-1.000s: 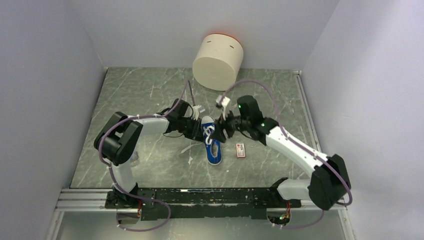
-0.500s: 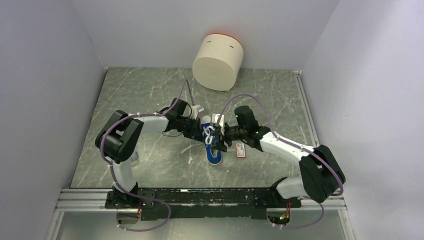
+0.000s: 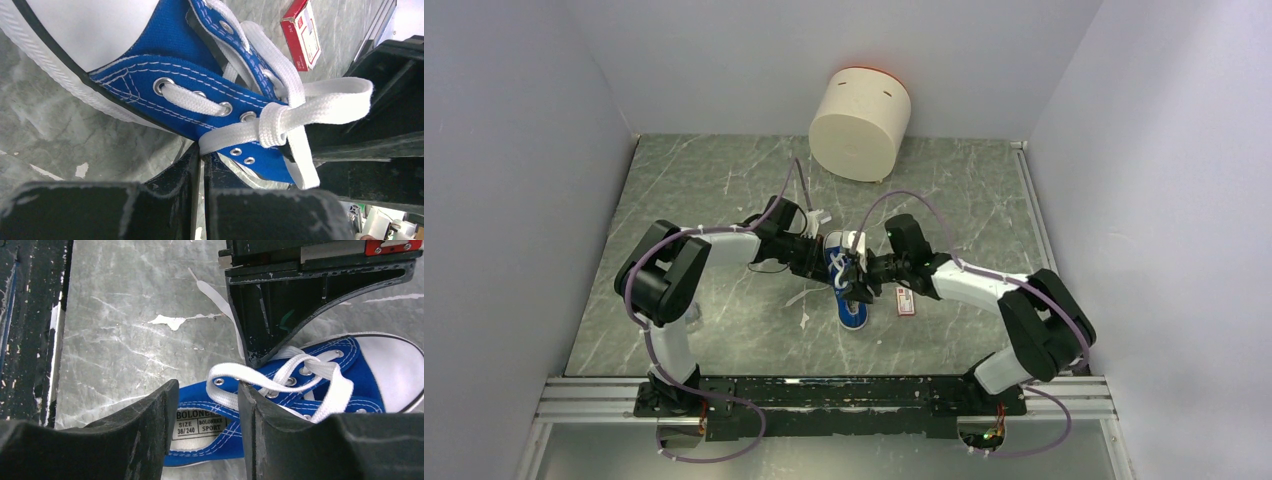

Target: Tie the shoes

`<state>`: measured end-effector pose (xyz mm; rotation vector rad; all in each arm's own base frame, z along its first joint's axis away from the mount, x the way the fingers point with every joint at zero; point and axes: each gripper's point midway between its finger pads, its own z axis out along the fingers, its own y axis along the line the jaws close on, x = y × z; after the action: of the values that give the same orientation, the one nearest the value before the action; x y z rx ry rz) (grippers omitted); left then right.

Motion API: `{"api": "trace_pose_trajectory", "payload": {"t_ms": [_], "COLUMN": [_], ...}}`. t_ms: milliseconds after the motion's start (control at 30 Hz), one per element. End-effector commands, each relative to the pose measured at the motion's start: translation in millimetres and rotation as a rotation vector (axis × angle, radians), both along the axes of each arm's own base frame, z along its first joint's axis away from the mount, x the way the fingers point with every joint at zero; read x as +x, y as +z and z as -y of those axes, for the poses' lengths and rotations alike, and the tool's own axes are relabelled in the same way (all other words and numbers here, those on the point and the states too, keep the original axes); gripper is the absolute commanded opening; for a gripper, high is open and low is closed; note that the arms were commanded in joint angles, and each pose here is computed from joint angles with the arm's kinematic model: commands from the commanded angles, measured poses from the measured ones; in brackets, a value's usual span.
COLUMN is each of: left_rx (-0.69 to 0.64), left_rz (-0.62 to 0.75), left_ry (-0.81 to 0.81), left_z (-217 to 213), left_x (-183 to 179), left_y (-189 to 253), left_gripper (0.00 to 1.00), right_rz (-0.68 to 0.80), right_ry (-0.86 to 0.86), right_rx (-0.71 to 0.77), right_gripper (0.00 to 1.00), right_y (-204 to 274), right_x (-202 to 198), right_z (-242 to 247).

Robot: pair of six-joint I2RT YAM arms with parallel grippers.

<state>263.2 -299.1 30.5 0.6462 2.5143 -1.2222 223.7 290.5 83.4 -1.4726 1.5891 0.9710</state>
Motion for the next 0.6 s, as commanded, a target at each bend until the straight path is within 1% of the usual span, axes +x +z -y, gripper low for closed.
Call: {"api": "trace_pose_trajectory", "payload": {"t_ms": [0,200,267,300,333,400,467,500,533,567], "left_rx": [0.028,0.038,0.043,0.042,0.040,0.038,0.043,0.050,0.061,0.073], "left_rz": [0.008,-0.002,-0.007,-0.015,-0.020,-0.026,-0.030,-0.031,-0.031,-0.033], "left_ry": [0.010,0.011,0.019,0.020,0.019,0.019,0.021,0.020,0.019,0.020], "left_z": [-3,-3,-4,-5,-4,-4,-5,-6,-7,-8], "left_x": [6,7,7,7,6,6,5,5,6,7], "left_y": [-12,-14,-14,-14,-14,-14,-14,-15,-16,-18], "left_gripper": [0.10,0.10,0.09,0.08,0.08,0.07,0.06,0.06,0.05,0.05], "right_rz": [0.000,0.037,0.034,0.047,0.067,0.071,0.001,-0.080,-0.168,-0.255], "right_ry": [0.011,-0.047,-0.073,-0.089,-0.129,-0.192,-0.266,-0.302,-0.318,-0.326], "right_rx": [0.042,0.081,0.063,0.061,0.059,0.080,0.080,0.068,0.044,0.024], "right_gripper": [0.49,0.46,0.32,0.27,0.24,0.22,0.10,0.03,0.00,0.00], "right_y": [1,3,0,0,2,10,20,27,35,44], "right_x": [0,-3,-3,-3,-1,2,6,6,2,-5], "right_z": [-12,-22,-21,-20,-17,-12,-10,-12,-14,-16]}}
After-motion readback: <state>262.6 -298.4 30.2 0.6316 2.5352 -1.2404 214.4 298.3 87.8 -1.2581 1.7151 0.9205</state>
